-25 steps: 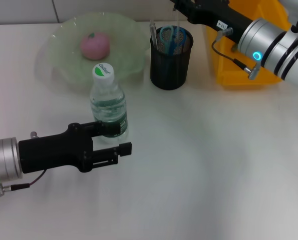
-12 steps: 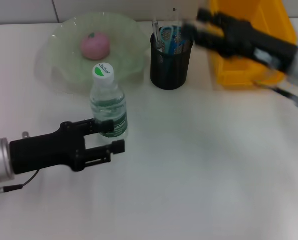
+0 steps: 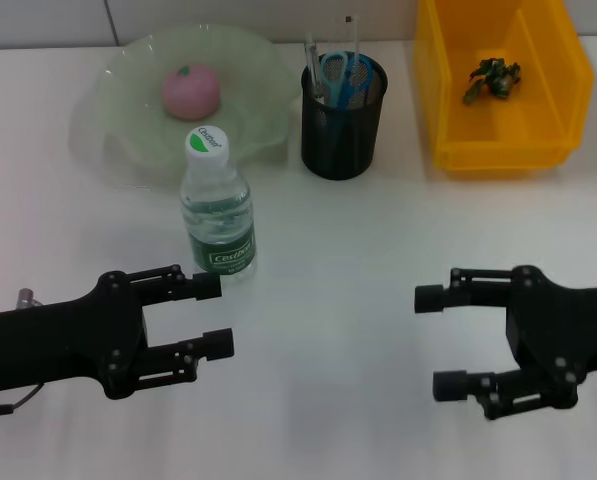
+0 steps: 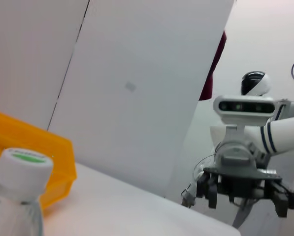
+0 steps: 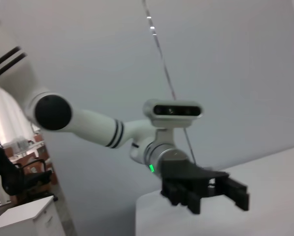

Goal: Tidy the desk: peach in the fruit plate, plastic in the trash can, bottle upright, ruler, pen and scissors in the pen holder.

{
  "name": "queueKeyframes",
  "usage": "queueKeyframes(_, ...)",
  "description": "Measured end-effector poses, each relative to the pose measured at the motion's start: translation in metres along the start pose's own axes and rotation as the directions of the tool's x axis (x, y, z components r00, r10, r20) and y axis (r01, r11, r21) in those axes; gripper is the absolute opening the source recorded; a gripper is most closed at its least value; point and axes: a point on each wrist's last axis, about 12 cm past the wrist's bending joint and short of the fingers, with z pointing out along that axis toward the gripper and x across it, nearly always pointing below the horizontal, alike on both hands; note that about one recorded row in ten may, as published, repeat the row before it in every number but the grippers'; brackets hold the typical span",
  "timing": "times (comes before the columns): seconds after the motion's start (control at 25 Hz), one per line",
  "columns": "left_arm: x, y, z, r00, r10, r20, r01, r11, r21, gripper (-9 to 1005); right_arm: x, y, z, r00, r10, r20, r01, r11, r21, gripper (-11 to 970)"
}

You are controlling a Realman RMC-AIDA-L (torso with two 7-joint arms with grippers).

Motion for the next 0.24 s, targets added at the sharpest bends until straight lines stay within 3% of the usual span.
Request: queueKeyframes(0.24, -0.0001, -0.0006, 0.0017, 1.000, -0.009, 0.001, 0.009, 1.000, 0.009, 695, 0.0095, 0.0071, 0.0020, 0.999, 0.027, 0.022, -0.027, 1.000, -0.002, 809)
